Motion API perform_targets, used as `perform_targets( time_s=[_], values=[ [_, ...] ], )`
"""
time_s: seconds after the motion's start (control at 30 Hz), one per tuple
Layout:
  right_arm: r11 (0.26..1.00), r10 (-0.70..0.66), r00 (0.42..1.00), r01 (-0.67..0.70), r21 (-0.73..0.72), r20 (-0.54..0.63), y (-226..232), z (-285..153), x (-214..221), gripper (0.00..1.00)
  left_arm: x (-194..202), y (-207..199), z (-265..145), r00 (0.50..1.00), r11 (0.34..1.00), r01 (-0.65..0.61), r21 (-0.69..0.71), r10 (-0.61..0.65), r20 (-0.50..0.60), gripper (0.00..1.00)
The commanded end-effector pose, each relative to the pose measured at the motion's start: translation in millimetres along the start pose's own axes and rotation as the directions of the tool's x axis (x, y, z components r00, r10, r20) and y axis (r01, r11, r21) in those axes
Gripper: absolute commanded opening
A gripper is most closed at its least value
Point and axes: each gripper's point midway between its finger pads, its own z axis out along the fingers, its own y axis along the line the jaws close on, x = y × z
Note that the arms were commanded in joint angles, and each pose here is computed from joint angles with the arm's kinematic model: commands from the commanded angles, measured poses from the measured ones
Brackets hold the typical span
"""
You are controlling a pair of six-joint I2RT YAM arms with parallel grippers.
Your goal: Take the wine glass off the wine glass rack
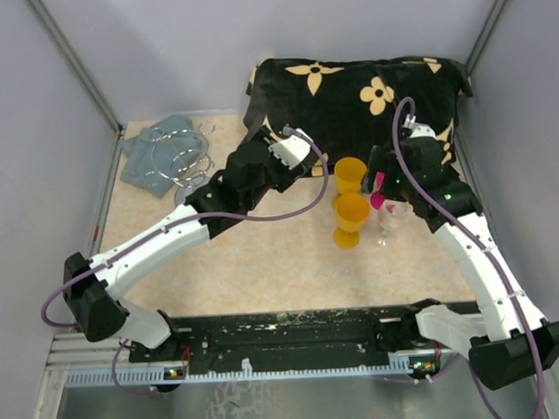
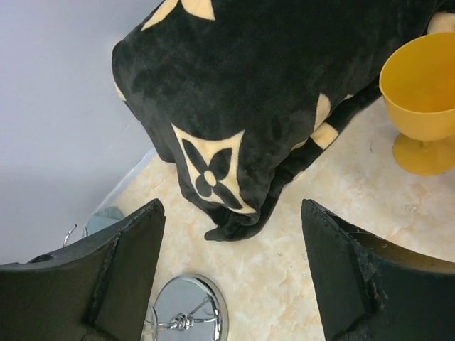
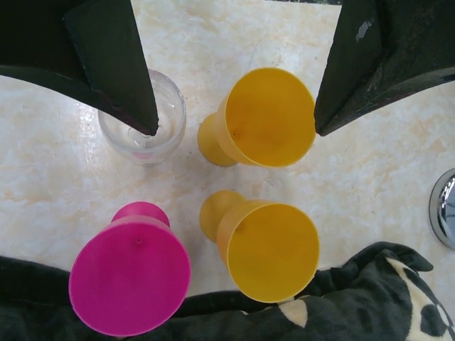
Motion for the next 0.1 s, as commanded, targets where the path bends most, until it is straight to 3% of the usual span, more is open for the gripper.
perform_targets(
  time_s=[0.0, 0.07],
  values=[
    [0.999, 0.010, 0.998, -0.007, -0.047, 0.066, 6.7, -4.7, -12.8, 0.91, -7.8, 7.7, -0.9, 0.999, 0.999, 0.048, -0.008, -0.048, 0.008, 0.82],
    [0.999, 0.001, 0.998, 0.001, -0.044, 0.063, 6.4, -4.1, -13.5, 0.92, -5.6, 7.4, -0.6, 0.999, 0.999, 0.052, -0.005, -0.052, 0.003, 0.82]
  ],
)
